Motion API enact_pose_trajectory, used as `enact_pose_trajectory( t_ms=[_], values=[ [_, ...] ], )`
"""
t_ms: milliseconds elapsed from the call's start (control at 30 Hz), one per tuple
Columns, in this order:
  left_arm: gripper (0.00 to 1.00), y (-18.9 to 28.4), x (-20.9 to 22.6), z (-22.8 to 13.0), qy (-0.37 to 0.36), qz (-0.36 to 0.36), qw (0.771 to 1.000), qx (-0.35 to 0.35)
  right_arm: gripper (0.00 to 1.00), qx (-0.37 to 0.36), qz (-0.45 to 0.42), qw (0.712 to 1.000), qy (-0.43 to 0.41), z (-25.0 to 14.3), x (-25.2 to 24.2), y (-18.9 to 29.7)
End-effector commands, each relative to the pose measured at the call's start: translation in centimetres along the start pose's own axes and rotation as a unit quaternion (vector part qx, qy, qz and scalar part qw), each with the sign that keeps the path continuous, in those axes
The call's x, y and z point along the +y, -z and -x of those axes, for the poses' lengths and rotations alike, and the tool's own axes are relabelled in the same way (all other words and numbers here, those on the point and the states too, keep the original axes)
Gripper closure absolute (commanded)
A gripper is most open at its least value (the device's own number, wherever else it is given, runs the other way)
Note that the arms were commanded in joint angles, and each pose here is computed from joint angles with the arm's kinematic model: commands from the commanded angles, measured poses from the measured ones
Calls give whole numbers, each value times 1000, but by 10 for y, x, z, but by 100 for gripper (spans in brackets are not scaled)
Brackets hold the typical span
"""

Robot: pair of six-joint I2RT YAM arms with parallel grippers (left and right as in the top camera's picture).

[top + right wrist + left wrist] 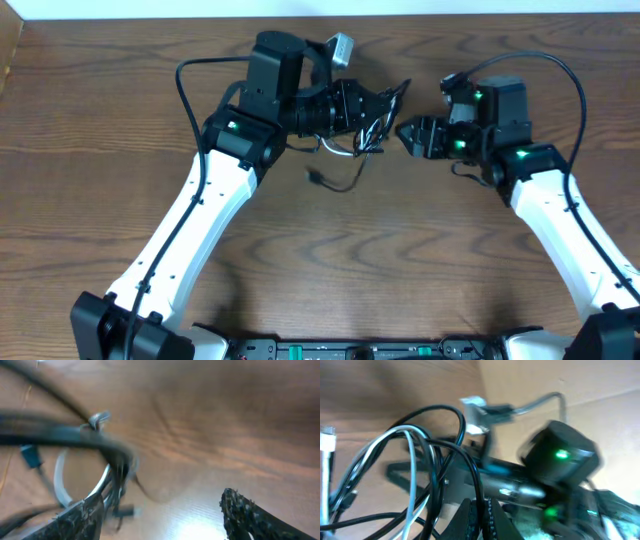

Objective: Untangle cables

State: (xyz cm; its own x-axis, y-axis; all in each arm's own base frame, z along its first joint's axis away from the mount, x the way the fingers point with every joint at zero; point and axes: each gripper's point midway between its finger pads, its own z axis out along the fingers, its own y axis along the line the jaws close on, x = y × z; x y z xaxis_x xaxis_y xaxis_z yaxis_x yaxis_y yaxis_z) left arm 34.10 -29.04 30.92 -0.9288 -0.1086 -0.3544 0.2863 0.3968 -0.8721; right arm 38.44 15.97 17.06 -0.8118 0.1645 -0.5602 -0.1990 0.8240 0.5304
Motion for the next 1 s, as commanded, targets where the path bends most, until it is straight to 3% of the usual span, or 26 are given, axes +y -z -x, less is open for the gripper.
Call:
enact_pose_trajectory(
  t_ms=[0, 133, 300, 433, 567, 767, 967],
  values=[
    [92, 9, -33, -11, 22, -65, 997, 38, 30, -16, -23, 998, -50, 6, -3, -16],
    [93, 10, -40, -10, 27, -79, 996, 41, 31, -29, -32, 996, -72, 11, -10, -28],
    [92, 16, -42, 0, 12, -86, 996, 24, 36, -32, -133, 982, -128, 1, -54, -33],
    [93, 37, -20, 30, 25, -65, 997, -24, 47, -11, -264, 954, -144, -23, -105, -12],
    [93, 60, -1, 52, 26, -48, 996, -64, 68, 22, -328, 935, -130, -42, -131, 5],
    [93, 82, 36, 69, 26, 14, 994, -108, 96, 76, -322, 940, -82, -57, -134, 9],
    [92, 79, 73, 52, 28, 98, 991, -92, 99, 113, -253, 959, -56, -66, -113, -2]
  ],
)
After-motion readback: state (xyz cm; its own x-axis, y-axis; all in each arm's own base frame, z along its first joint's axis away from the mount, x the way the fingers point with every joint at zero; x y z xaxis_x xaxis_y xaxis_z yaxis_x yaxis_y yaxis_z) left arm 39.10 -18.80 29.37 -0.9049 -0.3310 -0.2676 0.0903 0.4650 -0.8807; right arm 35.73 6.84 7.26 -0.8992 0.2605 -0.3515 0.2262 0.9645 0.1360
